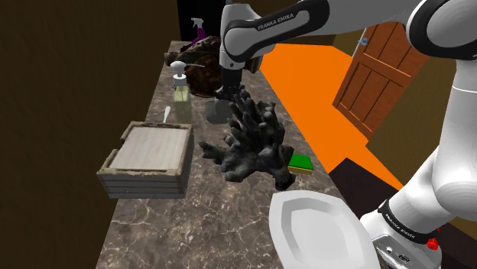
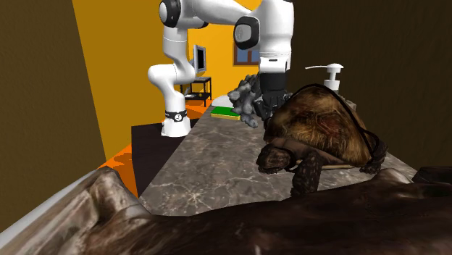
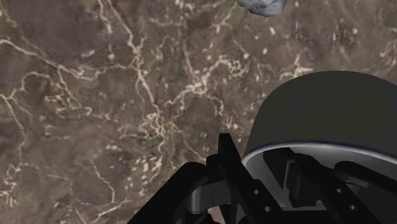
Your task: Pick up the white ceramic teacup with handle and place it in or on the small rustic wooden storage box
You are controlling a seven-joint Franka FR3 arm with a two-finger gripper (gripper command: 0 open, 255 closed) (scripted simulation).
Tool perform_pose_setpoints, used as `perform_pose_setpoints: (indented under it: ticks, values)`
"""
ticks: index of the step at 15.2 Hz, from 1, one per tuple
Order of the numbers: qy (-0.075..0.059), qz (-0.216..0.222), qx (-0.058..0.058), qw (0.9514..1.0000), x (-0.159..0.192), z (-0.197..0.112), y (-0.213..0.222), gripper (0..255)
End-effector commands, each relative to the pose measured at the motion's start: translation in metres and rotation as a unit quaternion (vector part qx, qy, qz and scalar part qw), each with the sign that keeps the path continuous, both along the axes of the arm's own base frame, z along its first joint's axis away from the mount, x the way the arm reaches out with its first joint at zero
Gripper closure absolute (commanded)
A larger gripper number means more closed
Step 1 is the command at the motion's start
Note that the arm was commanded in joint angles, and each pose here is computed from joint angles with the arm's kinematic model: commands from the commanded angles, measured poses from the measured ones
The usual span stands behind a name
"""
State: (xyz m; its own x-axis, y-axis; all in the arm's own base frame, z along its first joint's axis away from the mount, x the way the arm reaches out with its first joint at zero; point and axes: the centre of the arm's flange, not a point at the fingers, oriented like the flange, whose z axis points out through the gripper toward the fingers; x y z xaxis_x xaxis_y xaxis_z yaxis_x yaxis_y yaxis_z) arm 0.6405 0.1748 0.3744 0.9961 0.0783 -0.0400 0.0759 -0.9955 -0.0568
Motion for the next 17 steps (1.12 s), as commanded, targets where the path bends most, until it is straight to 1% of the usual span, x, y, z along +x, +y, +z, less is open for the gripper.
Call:
perform_pose_setpoints:
  ticks: [1,17]
  values:
    - [0.003,-0.001,-0.002,1.0,0.0,0.004,-0.002,255]
    - [0.003,-0.001,-0.002,1.0,0.0,0.089,-0.002,255]
